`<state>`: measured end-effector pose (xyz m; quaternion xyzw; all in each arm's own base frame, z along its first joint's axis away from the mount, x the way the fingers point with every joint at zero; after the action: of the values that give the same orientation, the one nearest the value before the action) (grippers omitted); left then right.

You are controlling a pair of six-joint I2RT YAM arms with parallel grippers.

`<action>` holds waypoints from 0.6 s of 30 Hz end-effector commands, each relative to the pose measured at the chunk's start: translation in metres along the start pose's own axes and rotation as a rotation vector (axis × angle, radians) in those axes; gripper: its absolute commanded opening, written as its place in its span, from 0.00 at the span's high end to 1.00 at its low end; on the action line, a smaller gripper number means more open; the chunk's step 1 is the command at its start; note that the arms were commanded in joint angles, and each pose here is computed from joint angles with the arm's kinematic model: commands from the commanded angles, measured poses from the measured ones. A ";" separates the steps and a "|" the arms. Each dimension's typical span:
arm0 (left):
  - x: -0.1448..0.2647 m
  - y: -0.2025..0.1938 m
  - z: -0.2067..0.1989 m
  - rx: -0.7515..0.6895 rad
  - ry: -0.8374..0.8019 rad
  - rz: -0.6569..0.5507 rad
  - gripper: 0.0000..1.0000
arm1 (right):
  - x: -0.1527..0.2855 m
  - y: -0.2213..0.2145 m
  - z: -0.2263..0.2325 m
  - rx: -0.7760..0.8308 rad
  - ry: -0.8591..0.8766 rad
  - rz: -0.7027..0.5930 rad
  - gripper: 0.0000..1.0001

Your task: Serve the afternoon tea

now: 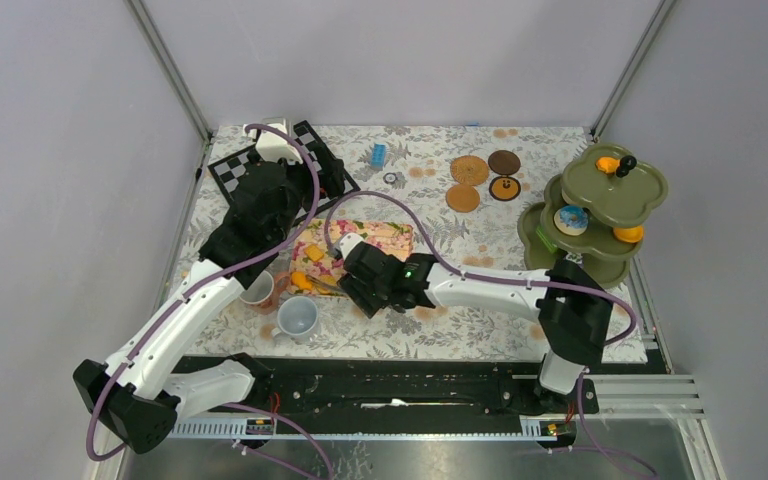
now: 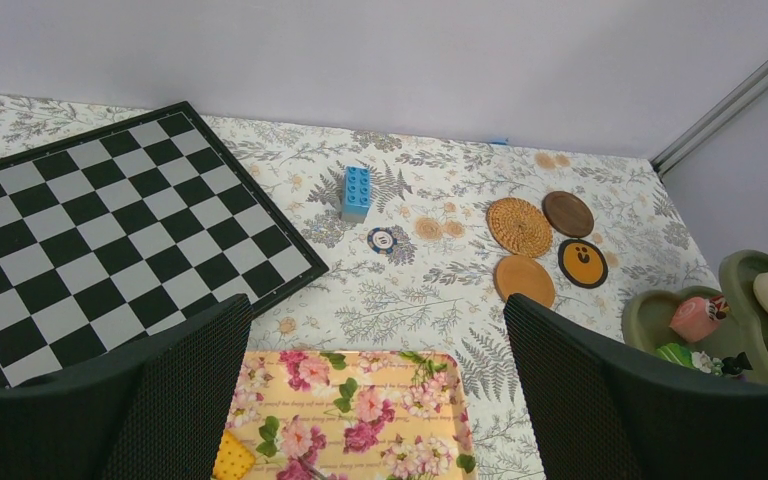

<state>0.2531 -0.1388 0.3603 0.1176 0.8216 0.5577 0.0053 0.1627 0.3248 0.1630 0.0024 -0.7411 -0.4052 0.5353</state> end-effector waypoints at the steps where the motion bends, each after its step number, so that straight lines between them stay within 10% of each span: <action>1: 0.000 0.005 -0.001 -0.001 0.002 -0.030 0.01 | 0.001 0.013 0.008 0.022 -0.052 -0.015 0.35; 18: 0.000 0.004 -0.002 0.001 -0.008 -0.024 0.01 | -0.001 -0.005 0.009 0.005 -0.167 0.052 0.45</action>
<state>0.2531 -0.1389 0.3603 0.1179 0.8217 0.5575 0.0055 0.1509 0.3287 0.1564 -0.0298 -0.7702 -0.3770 0.5136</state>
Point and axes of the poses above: each gripper's point midway between its finger pads, its own x axis back along the fingers, its own z axis along the line the jaws close on, y = z × x, the point moved 9 cm from there along x, back along the fingers, and after that the axes turned 6 degrees about x, right-handed, at the moved point
